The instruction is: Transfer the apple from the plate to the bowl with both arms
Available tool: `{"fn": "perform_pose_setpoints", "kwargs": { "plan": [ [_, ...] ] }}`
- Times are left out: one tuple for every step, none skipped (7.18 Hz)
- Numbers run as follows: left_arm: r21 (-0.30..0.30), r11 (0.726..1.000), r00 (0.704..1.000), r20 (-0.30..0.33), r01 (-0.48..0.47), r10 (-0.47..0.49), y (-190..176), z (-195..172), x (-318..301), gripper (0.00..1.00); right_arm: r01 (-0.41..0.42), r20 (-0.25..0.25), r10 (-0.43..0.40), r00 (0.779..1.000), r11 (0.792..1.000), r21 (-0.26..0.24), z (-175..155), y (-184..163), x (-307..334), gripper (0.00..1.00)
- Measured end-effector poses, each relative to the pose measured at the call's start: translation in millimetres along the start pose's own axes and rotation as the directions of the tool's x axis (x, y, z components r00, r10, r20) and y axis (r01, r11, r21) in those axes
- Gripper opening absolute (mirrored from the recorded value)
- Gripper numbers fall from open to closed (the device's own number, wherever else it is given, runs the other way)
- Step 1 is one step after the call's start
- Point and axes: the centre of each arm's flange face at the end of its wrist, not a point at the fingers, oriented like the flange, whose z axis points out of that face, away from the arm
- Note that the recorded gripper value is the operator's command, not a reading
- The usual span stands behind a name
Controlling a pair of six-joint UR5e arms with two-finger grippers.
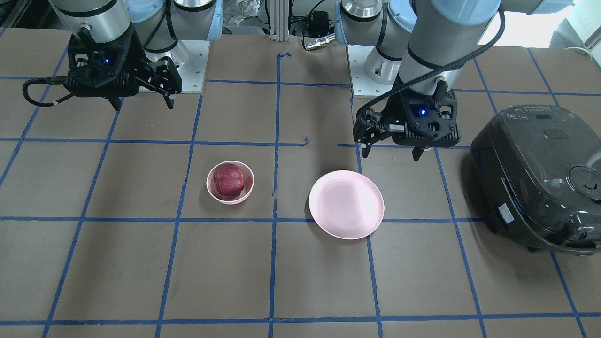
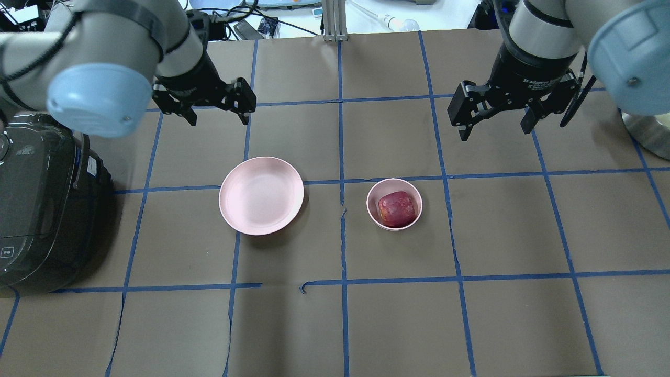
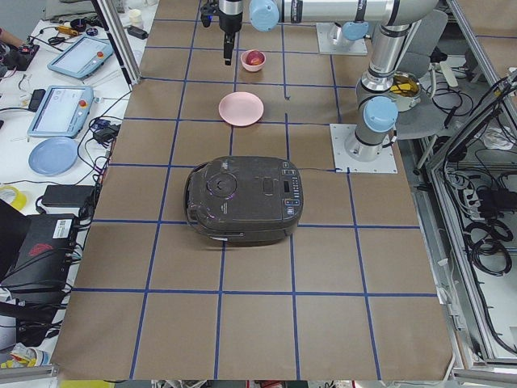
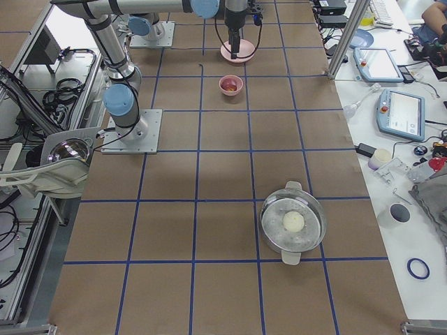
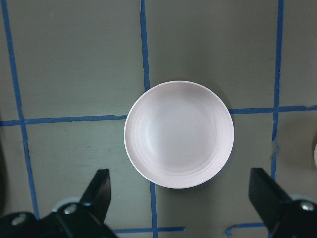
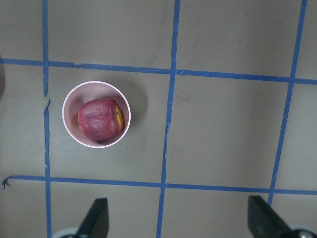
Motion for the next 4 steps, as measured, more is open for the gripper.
{"fn": "perform_pose_setpoints", "kwargs": {
  "plan": [
    [0.004, 1.0, 1.0, 0.002, -0.027, 0.027, 2.2, -9.2, -1.5, 1.0, -0.003, 0.0, 0.003, 1.0, 1.0, 0.002, -0.7, 0.0, 0.2, 1.0],
    [0.003, 0.999, 0.999, 0.003, -0.037, 0.037, 5.8, -10.7, -2.7, 1.0, -0.007, 0.0, 0.007, 1.0, 1.0, 0.004, -1.2, 0.1, 0.2, 1.0],
    [-0.007, 0.999, 0.999, 0.002, -0.038, 0.038, 9.1, -8.8, -4.3, 1.0, -0.009, 0.0, 0.009, 1.0, 1.0, 0.005, -1.5, 0.0, 0.1, 1.0],
    [-0.013, 0.999, 0.999, -0.001, -0.037, 0.037, 11.3, -7.0, -6.1, 1.0, -0.009, 0.0, 0.009, 1.0, 1.0, 0.007, -1.6, -0.1, -0.2, 1.0]
  ]
}}
